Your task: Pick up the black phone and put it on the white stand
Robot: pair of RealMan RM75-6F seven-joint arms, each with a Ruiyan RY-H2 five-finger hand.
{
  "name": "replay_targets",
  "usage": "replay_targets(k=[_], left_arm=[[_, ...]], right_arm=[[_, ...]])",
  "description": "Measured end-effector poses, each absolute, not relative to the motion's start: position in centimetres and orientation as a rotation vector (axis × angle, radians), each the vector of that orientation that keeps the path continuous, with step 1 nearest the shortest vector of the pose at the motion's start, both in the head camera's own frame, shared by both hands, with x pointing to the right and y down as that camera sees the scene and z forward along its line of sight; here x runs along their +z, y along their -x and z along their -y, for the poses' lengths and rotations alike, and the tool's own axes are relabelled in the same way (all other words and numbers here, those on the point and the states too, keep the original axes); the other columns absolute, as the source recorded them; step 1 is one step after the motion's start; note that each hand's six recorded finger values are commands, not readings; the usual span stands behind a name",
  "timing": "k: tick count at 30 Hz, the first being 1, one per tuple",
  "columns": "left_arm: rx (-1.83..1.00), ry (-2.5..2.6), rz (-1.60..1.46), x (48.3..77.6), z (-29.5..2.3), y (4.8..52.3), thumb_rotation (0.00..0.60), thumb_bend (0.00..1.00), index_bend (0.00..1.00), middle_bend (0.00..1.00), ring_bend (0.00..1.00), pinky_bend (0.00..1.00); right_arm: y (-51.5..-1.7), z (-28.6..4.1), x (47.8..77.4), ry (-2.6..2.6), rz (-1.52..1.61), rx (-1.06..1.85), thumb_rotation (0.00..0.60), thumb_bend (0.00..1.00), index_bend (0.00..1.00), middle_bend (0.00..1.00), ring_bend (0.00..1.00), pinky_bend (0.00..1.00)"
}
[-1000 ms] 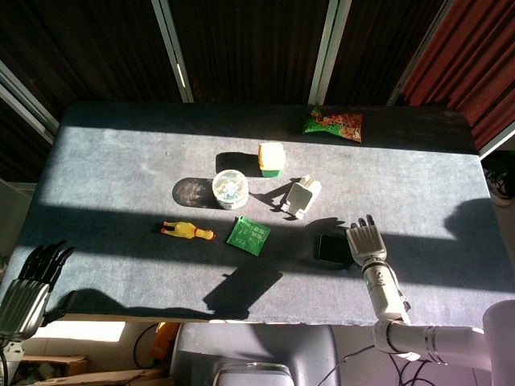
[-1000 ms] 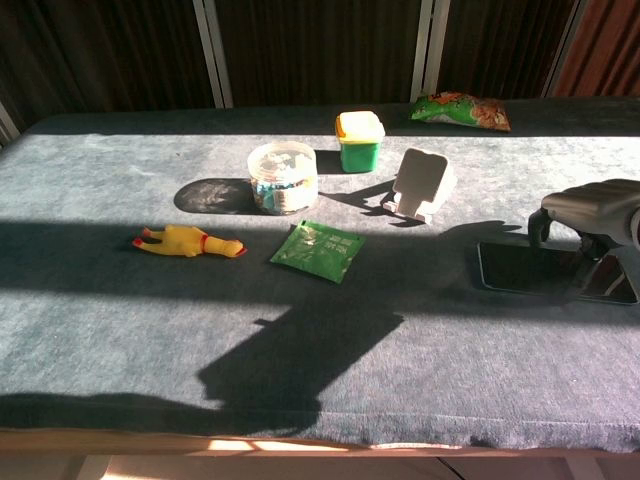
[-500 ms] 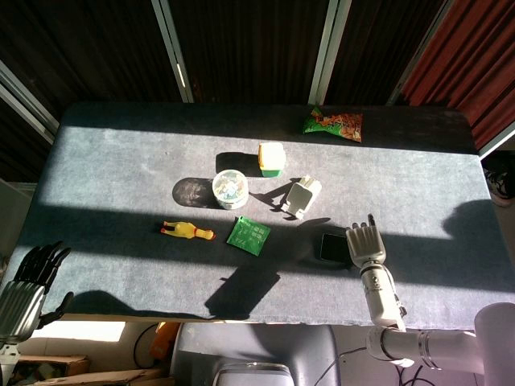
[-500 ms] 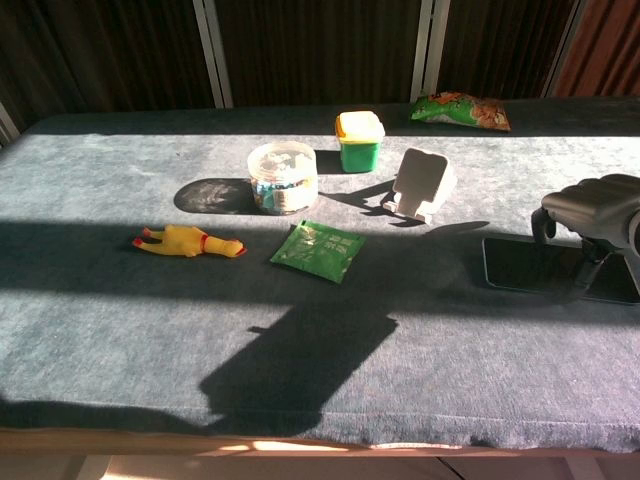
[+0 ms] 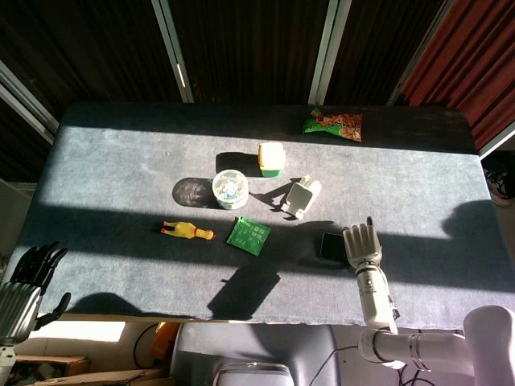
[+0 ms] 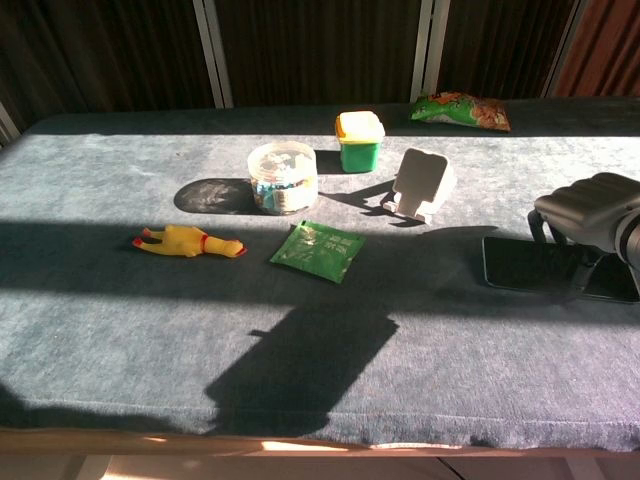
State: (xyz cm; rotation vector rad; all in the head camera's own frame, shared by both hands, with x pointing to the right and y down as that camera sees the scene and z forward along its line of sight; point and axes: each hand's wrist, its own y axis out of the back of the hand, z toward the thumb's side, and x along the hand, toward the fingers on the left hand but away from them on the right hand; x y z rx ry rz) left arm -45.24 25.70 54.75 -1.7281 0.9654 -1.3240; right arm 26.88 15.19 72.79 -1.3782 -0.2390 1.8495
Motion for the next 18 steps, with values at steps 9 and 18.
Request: replay_targets(k=[9,18], left_arm=[[-1.329,1.724,-0.966,54.8,-25.7,45.3,0.6,0.37,0.0,0.0,0.0,0.0],[-1.334,1.718,-0.969,54.8,-25.6,45.3,0.6,0.37,0.0,0.0,0.0,0.0]], right_arm=[[-27.1,-14.4,72.4,1.334,0.251,1.828,0.6,0.25,0.85,0.6,0.45,0.3],[-27.1,-12.2,69.9,1.149,0.182,1.704,0.6,0.25,0.85,0.6,0.45,0.32]])
